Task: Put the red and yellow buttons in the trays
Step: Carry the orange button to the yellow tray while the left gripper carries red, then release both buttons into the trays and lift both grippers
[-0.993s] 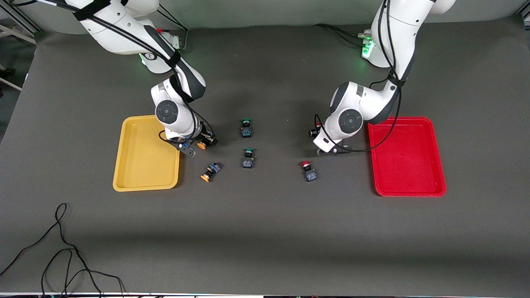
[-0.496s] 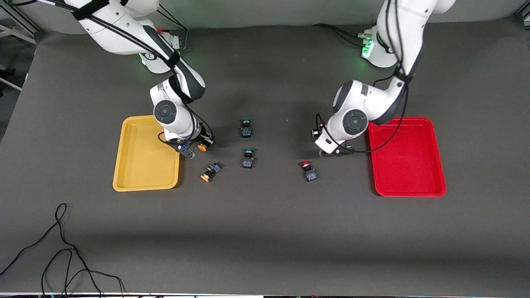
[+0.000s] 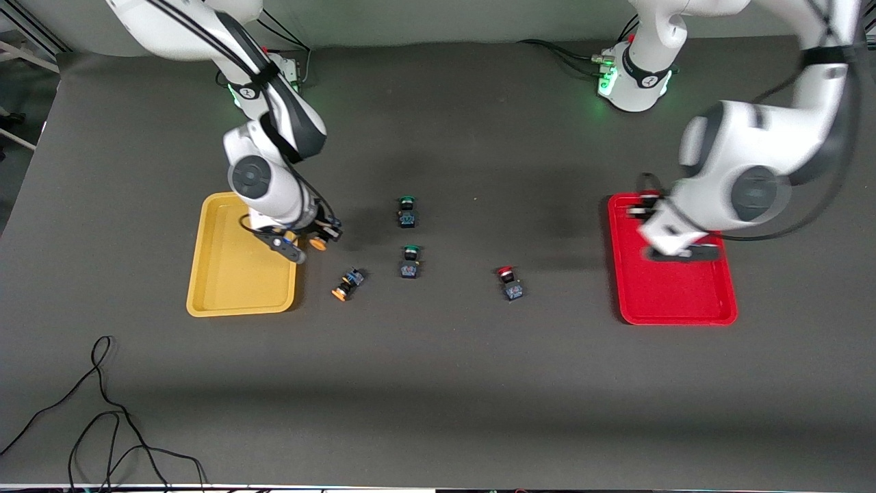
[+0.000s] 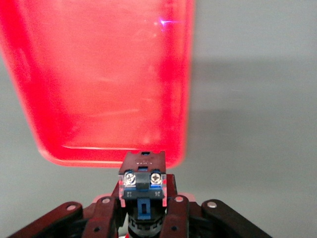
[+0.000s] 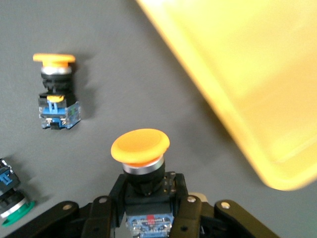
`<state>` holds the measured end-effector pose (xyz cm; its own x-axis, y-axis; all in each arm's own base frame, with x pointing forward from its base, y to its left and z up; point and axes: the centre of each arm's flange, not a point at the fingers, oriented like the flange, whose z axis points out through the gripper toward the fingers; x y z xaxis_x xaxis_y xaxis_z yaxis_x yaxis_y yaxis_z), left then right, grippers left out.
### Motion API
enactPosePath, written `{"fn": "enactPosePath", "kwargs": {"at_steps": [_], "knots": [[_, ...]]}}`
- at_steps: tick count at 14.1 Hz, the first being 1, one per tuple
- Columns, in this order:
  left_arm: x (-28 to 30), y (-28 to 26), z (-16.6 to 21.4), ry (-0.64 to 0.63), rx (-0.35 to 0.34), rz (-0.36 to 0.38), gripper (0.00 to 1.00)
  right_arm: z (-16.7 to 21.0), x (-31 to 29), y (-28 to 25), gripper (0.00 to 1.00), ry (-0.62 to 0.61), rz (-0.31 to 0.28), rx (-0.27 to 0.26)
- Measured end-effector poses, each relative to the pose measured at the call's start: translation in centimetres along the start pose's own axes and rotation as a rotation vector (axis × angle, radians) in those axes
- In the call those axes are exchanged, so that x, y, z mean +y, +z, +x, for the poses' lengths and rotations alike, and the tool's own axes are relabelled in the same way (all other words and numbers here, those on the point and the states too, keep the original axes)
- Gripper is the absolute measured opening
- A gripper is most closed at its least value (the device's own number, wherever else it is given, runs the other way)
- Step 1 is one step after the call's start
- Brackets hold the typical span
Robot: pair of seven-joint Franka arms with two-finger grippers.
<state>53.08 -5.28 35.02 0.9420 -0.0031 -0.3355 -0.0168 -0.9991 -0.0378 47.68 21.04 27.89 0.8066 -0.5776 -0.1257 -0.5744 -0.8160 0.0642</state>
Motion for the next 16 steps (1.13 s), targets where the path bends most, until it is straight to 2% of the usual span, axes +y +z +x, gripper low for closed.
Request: {"fn": "enactPosePath", "kwargs": {"at_steps": [2, 4, 7, 9, 10, 13, 14, 15, 16], "knots": [[-3.9, 4.6, 1.2, -0.002, 0.005, -0.002, 0.33, 2.2, 3.2, -2.6, 0.42, 0.01, -0.024, 0.004], [-3.9, 9.8, 2.2, 0.004, -0.017, -0.002, 0.33, 4.9, 8.0, -2.7, 0.42, 0.006, -0.034, -0.012], [-3.1, 14.6, 3.9, 0.018, -0.016, -0.003, 0.33, 8.1, 15.5, 0.0, 0.42, -0.059, -0.024, -0.094], [-3.2, 15.7, 4.4, 0.016, -0.014, -0.005, 0.33, 8.6, 17.9, 3.0, 0.42, -0.103, -0.012, -0.1], [-3.3, 15.5, 4.4, 0.015, -0.01, -0.005, 0.37, 8.4, 18.2, 4.6, 0.42, -0.11, -0.016, -0.097], [-3.0, 12.3, 4.3, 0.018, -0.032, -0.002, 0.7, 8.3, 17.9, 7.6, 0.42, -0.116, -0.029, -0.094], [-2.6, 10.0, 4.2, 0.023, -0.051, 0.002, 0.8, 8.4, 17.8, 7.9, 0.46, -0.115, -0.028, -0.089], [-1.8, 7.1, 4.1, 0.031, -0.069, 0.009, 0.93, 8.5, 17.8, 7.9, 0.57, -0.115, -0.027, -0.086], [-0.6, 3.6, 4.0, 0.03, -0.079, 0.015, 0.99, 8.6, 17.7, 7.8, 0.65, -0.115, -0.024, -0.083]]}}
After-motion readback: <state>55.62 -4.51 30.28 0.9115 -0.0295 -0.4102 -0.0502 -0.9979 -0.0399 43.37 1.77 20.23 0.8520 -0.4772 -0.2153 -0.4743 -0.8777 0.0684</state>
